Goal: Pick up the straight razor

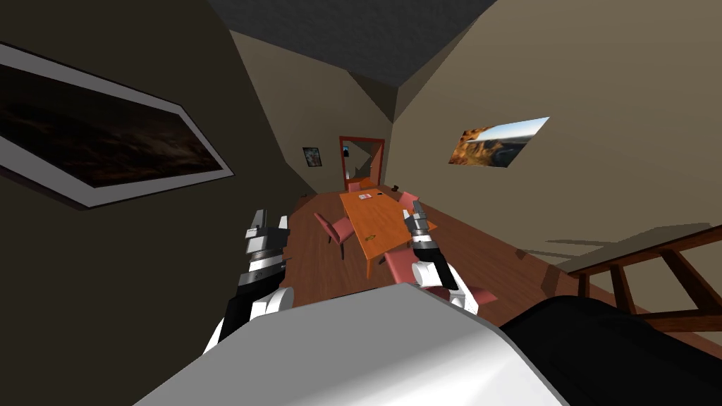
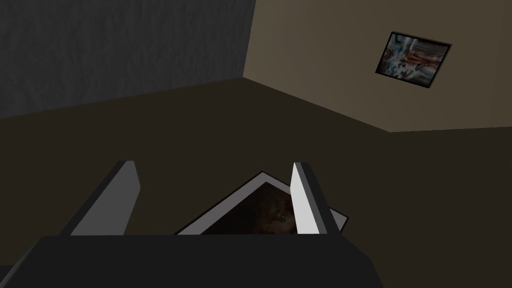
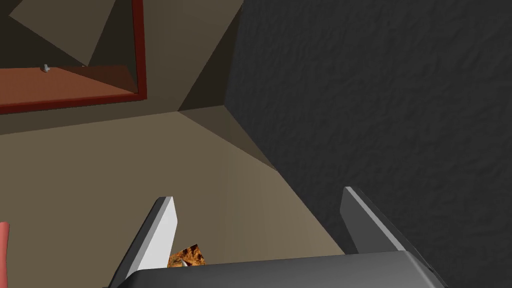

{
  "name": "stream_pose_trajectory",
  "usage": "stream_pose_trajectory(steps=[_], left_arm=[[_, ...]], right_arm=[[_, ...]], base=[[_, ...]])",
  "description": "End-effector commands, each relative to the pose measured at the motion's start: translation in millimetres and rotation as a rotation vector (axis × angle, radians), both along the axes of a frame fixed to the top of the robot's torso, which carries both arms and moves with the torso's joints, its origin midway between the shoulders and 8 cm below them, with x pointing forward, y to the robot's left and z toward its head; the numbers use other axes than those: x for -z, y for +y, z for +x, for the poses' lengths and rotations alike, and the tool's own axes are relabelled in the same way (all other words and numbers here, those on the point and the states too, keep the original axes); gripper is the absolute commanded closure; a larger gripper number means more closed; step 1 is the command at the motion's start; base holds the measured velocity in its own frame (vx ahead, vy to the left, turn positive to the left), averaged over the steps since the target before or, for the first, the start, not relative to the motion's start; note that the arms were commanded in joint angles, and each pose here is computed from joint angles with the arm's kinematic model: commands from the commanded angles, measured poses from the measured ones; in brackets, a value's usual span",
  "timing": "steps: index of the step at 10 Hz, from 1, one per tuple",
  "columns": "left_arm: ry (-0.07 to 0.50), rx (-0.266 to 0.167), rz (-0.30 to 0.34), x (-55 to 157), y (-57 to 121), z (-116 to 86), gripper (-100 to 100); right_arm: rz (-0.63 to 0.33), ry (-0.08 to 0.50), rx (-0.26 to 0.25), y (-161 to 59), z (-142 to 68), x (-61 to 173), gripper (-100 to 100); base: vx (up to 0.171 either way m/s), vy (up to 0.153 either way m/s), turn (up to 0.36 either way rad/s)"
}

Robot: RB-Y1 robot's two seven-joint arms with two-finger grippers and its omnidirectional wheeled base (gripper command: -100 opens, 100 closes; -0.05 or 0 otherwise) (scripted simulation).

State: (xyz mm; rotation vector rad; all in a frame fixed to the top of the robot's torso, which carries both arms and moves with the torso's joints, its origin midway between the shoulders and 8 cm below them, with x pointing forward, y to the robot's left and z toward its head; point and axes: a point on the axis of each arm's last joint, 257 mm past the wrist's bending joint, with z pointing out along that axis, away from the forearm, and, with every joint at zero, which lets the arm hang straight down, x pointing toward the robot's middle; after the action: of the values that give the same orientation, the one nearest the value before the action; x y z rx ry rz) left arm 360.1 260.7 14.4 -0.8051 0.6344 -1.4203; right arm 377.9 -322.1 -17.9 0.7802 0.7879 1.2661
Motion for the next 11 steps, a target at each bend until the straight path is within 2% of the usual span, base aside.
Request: stream_pose_trajectory(steps=[1, 4, 5, 6, 7, 8, 9, 10, 11], left_arm=[[0.000, 0.000, 0.000, 0.0, 0.0, 0.0, 0], [0.000, 0.000, 0.000, 0.0, 0.0, 0.0, 0], [0.000, 0.000, 0.000, 0.0, 0.0, 0.0, 0], [0.000, 0.000, 0.000, 0.0, 0.0, 0.0, 0], [0.000, 0.000, 0.000, 0.0, 0.0, 0.0, 0], [0.000, 0.000, 0.000, 0.0, 0.0, 0.0, 0], [0.000, 0.000, 0.000, 0.0, 0.0, 0.0, 0], [0.000, 0.000, 0.000, 0.0, 0.0, 0.0, 0], [0.000, 0.000, 0.000, 0.0, 0.0, 0.0, 0]], right_arm=[[0.035, 0.016, -0.012, -6.8, 3.9, 3.1, -100], [0.122, 0.070, -0.018, -27.9, 14.0, 17.1, -100], [0.131, 0.069, -0.023, -27.9, 14.0, 17.1, -100], [0.176, 0.097, -0.020, -39.9, 19.0, 25.3, -100], [0.186, 0.096, -0.026, -39.9, 19.0, 25.3, -100], [0.231, 0.126, -0.018, -52.7, 23.9, 34.4, -100], [0.246, 0.124, -0.025, -52.7, 23.9, 34.4, -100], [0.293, 0.155, -0.014, -66.2, 28.5, 44.5, -100], [0.310, 0.153, -0.022, -66.2, 28.5, 44.5, -100]], base=[[0.030, 0.119, -0.018], [0.043, 0.087, -0.017], [0.037, 0.077, -0.013], [0.050, 0.105, -0.022], [0.037, 0.088, -0.017], [0.040, 0.088, -0.025], [0.038, 0.081, -0.014], [0.039, 0.119, -0.025], [0.039, 0.099, -0.026]])
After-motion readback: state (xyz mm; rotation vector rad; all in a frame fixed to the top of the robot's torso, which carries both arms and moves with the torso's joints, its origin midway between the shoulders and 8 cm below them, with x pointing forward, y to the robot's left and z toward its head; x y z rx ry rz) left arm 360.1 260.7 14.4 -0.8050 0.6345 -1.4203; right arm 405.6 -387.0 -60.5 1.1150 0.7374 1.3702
